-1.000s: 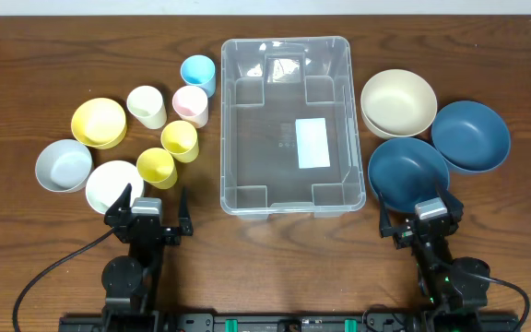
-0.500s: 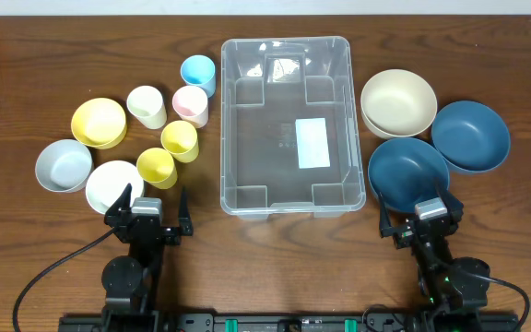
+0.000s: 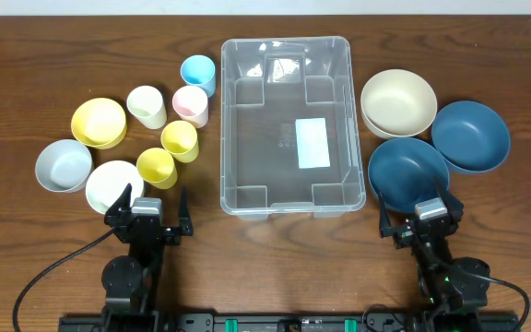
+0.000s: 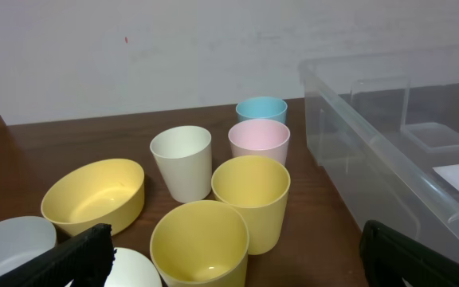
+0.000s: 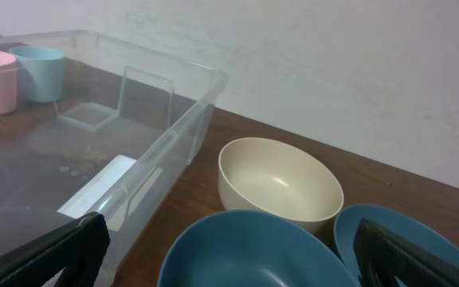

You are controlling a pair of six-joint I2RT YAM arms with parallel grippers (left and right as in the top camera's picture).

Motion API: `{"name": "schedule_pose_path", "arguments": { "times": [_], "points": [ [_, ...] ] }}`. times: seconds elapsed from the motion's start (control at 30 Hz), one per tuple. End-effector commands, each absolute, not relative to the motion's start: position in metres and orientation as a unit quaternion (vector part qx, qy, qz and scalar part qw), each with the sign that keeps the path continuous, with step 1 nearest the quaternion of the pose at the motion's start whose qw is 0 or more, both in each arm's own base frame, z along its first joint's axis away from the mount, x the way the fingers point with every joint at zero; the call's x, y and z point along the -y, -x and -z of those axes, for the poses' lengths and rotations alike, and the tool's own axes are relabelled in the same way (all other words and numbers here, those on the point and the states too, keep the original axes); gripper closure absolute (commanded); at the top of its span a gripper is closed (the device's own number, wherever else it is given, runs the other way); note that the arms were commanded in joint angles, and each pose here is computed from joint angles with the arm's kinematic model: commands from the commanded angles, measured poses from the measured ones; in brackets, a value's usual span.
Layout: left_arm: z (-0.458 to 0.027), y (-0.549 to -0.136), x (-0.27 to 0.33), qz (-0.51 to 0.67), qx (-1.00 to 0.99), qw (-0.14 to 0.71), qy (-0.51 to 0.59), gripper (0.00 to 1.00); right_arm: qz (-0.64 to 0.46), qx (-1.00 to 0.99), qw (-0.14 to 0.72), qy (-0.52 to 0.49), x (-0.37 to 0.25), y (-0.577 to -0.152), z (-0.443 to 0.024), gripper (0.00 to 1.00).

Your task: Pack container

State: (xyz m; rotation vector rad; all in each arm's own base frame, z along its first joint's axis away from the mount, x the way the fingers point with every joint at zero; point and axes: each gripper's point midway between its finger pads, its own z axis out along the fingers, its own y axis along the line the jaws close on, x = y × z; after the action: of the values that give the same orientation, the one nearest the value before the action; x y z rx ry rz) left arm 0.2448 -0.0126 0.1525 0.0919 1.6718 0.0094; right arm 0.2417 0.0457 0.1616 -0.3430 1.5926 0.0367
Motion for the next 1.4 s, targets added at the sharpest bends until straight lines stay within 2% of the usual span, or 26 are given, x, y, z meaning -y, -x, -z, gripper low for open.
{"name": "schedule_pose_path", "arguments": {
  "times": [0.0, 0.7, 0.93, 1.1, 1.37],
  "points": [
    [-0.137, -0.244, 0.014, 0.001, -0.758, 0.651, -0.039, 0.02, -0.011, -0.710, 0.687, 0.157, -0.045, -0.242, -0.161, 0.01],
    [-0.137, -0.244, 0.014, 0.001, -0.758, 0.651, -0.039, 0.02, -0.012, -0.709, 0.687, 0.157, -0.045, -0.242, -0.161, 0.01],
    [-0.137, -0.244, 0.014, 0.001, -0.758, 0.651, -0.039, 0.02, -0.084, -0.691, 0.688, 0.204, -0.073, -0.232, -0.165, 0.01],
    [-0.137, -0.244, 0.014, 0.001, -0.758, 0.651, -0.039, 0.02, -0.106, -0.653, 0.714, 0.228, -0.085, -0.227, -0.186, 0.01],
    [-0.137, -0.244, 0.014, 0.001, -0.758, 0.651, -0.039, 0.02, -0.137, -0.645, 0.739, 0.142, -0.071, -0.225, -0.232, 0.01]
  ]
}}
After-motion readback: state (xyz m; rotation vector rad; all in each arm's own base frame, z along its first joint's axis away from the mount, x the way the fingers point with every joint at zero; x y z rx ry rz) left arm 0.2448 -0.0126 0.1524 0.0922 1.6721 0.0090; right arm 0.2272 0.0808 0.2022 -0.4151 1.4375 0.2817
